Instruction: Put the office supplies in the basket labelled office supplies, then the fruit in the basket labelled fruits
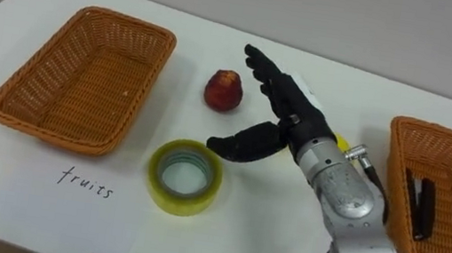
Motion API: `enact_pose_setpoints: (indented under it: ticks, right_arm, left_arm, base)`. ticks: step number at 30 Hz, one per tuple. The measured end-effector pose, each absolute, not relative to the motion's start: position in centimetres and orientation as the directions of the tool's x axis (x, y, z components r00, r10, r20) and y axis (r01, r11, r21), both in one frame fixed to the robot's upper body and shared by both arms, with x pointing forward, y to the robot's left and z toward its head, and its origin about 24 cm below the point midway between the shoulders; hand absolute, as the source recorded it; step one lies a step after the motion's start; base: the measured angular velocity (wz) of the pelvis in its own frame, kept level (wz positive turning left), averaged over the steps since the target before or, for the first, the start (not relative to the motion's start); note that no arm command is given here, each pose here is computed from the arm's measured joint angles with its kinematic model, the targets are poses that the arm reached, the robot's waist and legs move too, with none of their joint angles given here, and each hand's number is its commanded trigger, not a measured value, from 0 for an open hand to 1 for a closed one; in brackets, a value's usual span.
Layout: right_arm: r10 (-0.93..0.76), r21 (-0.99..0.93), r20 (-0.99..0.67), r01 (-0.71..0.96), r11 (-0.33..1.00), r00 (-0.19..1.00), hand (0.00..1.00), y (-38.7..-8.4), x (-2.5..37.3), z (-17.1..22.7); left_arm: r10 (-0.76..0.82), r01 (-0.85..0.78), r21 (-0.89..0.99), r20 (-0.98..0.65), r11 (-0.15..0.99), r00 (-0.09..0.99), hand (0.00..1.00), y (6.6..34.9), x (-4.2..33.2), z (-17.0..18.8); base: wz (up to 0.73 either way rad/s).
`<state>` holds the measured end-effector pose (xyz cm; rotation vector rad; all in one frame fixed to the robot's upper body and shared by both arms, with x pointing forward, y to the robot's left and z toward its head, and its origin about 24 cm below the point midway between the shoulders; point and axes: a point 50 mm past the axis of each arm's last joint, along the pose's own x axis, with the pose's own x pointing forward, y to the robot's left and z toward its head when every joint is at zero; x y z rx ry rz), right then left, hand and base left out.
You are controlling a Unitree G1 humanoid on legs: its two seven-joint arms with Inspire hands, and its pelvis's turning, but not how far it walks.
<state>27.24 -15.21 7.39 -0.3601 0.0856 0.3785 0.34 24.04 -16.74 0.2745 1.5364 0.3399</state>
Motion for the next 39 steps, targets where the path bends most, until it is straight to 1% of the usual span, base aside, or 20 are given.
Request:
enact_pose_setpoints:
  ticks: [6, 13, 21, 26, 34, 39]
  right_arm:
    - [0.352, -0.328, -0.173, -0.391, 0.86, 0.92, 0.0, -14.9, 27.2, 7.0]
    - [0.37, -0.306, -0.237, -0.431, 0.849, 0.898, 0.0, -14.6, 27.1, 5.8]
    - [0.374, -0.31, -0.249, -0.44, 0.843, 0.893, 0.0, -14.6, 27.0, 5.7]
    - [0.361, -0.353, -0.292, -0.451, 0.82, 0.886, 0.0, -14.2, 27.0, 5.2]
    - [0.376, -0.39, -0.315, -0.48, 0.786, 0.871, 0.0, -13.3, 26.8, 4.8]
    - [0.364, -0.402, -0.334, -0.48, 0.779, 0.87, 0.0, -13.5, 26.8, 4.4]
  left_arm:
    - [0.385, -0.043, 0.385, -0.923, 0.922, -0.002, 0.0, 24.1, 0.4, -16.7]
    - [0.384, -0.043, 0.384, -0.923, 0.923, -0.002, 0.0, 24.0, 0.9, -16.7]
    - [0.38, -0.044, 0.38, -0.925, 0.924, -0.005, 0.0, 23.9, 0.9, -16.8]
    - [0.382, -0.047, 0.381, -0.924, 0.923, 0.008, 0.0, 24.0, 1.3, -16.7]
    - [0.383, -0.048, 0.382, -0.924, 0.923, 0.022, 0.0, 24.0, 1.7, -16.6]
    - [0.384, -0.052, 0.382, -0.923, 0.923, 0.036, 0.0, 24.0, 2.0, -16.6]
  base:
    - [0.02]
    - [0.0]
    - [0.03]
    - [0.0]
    - [0.01]
    - [0.0]
